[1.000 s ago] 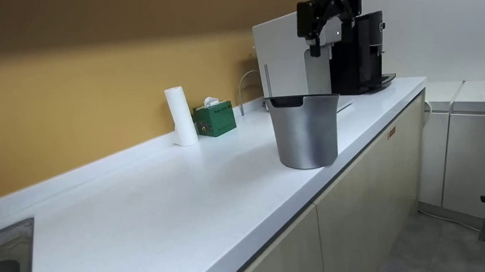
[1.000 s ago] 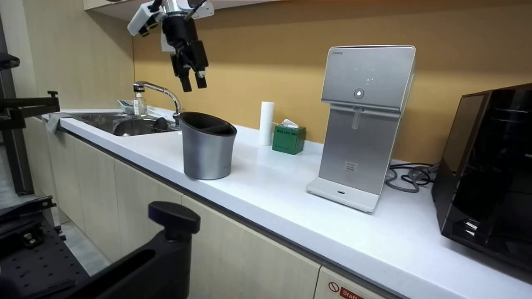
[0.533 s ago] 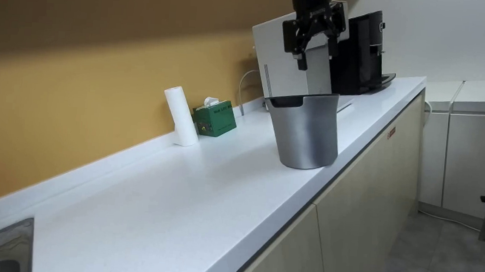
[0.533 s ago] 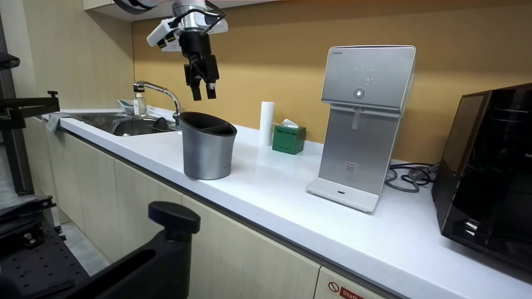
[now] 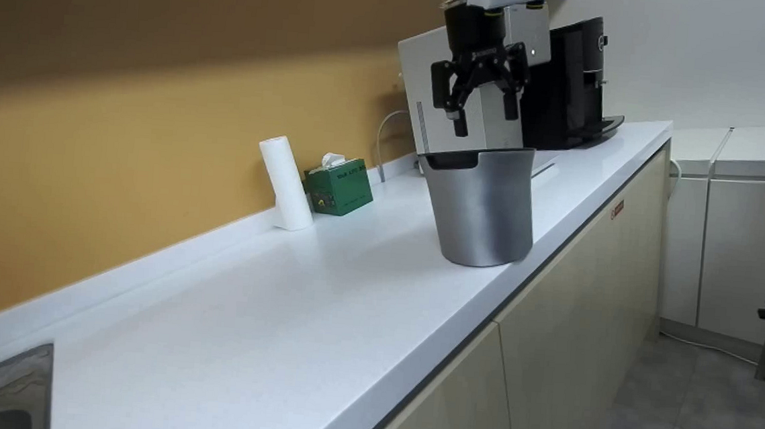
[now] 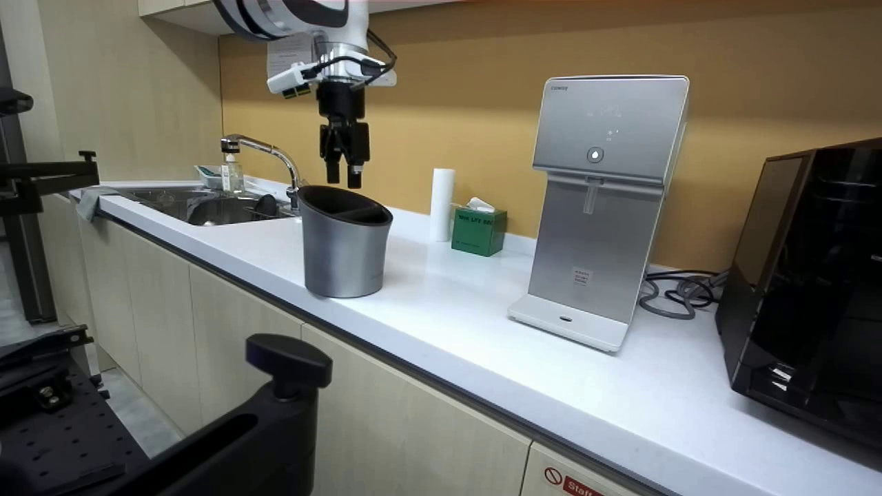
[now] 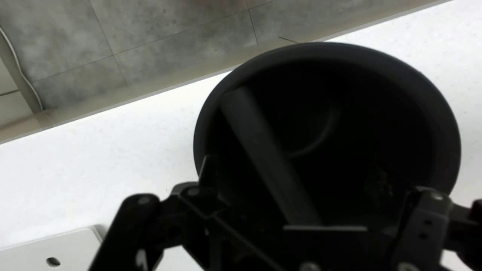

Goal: Remove the black bin from the grey bin

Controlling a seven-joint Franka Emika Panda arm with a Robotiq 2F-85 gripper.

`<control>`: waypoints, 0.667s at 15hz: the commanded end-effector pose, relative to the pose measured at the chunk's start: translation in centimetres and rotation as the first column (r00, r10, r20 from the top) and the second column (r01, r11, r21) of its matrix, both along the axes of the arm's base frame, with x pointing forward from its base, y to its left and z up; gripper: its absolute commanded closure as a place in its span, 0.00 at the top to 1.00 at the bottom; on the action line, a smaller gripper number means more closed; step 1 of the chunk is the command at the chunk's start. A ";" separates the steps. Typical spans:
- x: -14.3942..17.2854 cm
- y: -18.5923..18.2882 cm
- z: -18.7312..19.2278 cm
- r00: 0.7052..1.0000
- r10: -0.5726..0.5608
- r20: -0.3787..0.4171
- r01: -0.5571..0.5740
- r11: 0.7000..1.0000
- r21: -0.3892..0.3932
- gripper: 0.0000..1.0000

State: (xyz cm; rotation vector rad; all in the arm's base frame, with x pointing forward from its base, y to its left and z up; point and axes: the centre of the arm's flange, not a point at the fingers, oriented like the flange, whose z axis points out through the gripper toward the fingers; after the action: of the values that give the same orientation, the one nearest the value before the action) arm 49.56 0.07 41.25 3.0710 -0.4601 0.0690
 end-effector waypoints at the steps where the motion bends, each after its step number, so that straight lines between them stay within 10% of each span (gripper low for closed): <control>1: 1.5 -0.4 -0.6 0.999 0.022 -0.029 -0.019 0.997 0.072 1.00; 10: 1.6 -1.4 -3.2 0.980 0.189 -0.066 -0.184 0.980 0.072 1.00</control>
State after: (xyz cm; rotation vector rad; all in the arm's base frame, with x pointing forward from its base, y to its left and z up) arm 50.48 -0.82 38.10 3.1591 -0.2526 -0.0397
